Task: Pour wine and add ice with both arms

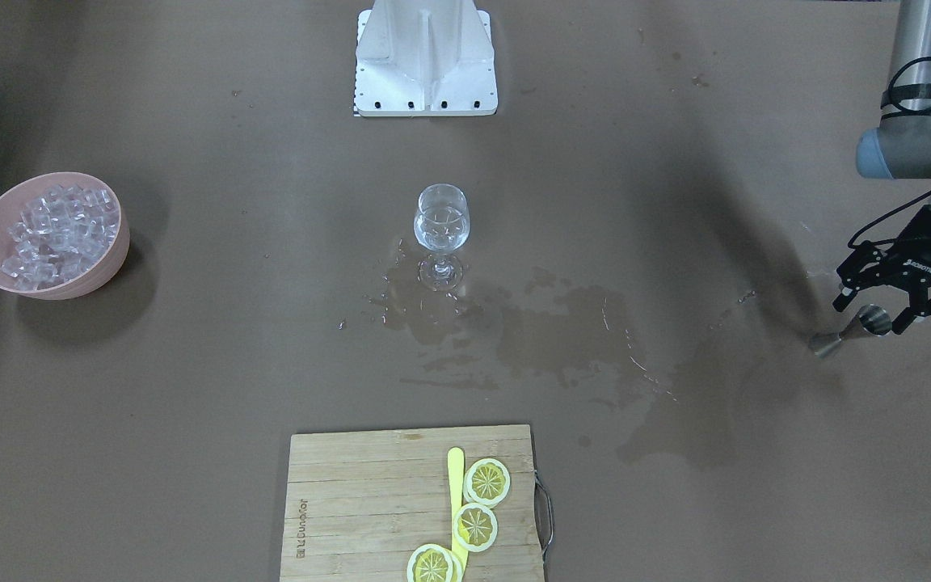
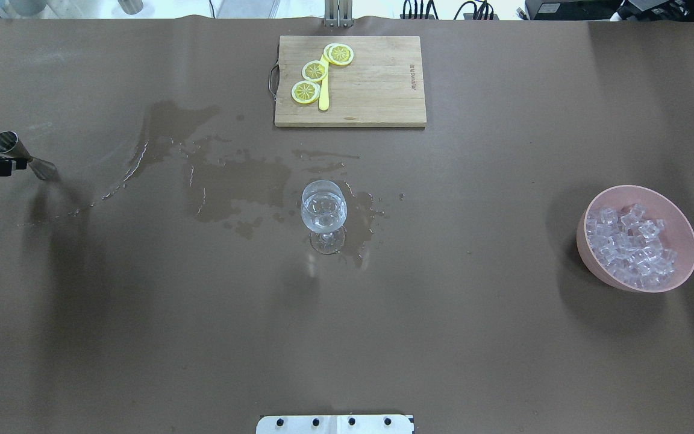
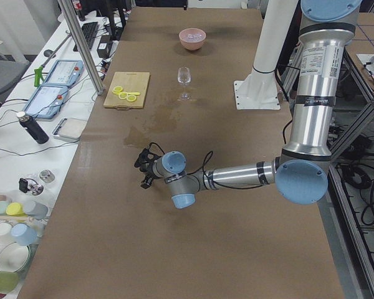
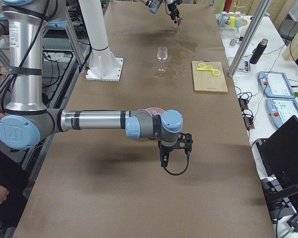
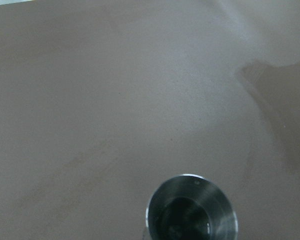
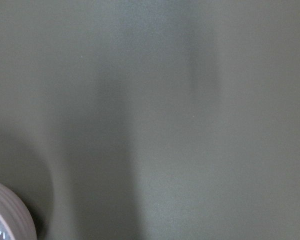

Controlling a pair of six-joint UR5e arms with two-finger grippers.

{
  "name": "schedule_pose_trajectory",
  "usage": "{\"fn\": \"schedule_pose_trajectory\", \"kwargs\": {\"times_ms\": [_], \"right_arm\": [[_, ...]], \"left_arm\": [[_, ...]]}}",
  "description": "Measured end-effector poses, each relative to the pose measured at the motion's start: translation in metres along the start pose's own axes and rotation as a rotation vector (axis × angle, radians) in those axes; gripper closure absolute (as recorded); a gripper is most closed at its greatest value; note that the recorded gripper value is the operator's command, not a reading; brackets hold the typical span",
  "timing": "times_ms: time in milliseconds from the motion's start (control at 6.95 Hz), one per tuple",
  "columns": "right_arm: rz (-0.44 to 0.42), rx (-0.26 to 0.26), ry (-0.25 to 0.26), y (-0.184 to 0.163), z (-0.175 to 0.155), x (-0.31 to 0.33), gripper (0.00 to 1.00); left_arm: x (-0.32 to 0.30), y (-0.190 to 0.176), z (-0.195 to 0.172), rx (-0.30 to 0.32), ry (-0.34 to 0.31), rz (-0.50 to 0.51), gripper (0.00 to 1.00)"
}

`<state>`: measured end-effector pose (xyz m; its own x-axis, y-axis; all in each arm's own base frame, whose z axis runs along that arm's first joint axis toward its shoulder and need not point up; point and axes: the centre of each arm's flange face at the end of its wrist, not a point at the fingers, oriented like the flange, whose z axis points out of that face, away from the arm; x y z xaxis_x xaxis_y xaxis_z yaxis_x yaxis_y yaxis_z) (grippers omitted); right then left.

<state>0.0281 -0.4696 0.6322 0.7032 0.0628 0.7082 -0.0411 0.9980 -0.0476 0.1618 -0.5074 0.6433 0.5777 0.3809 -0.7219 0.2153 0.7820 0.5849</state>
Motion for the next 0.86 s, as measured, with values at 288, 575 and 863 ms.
{"fn": "schedule_pose_trajectory", "kwargs": {"times_ms": [288,575,863], "right_arm": [[0.000,0.000,-0.001,0.000,0.000,0.000,0.00],[0.001,-0.001,-0.001,0.000,0.000,0.000,0.00],[0.002,-0.002,0.000,0.000,0.001,0.001,0.00]], "left_arm": [[-0.003,0.001,0.000,0.025,-0.003,0.001,0.03],[-0.005,0.009,0.004,0.055,-0.006,-0.006,0.03],[0.000,0.024,0.013,0.089,0.002,-0.015,0.03]]}}
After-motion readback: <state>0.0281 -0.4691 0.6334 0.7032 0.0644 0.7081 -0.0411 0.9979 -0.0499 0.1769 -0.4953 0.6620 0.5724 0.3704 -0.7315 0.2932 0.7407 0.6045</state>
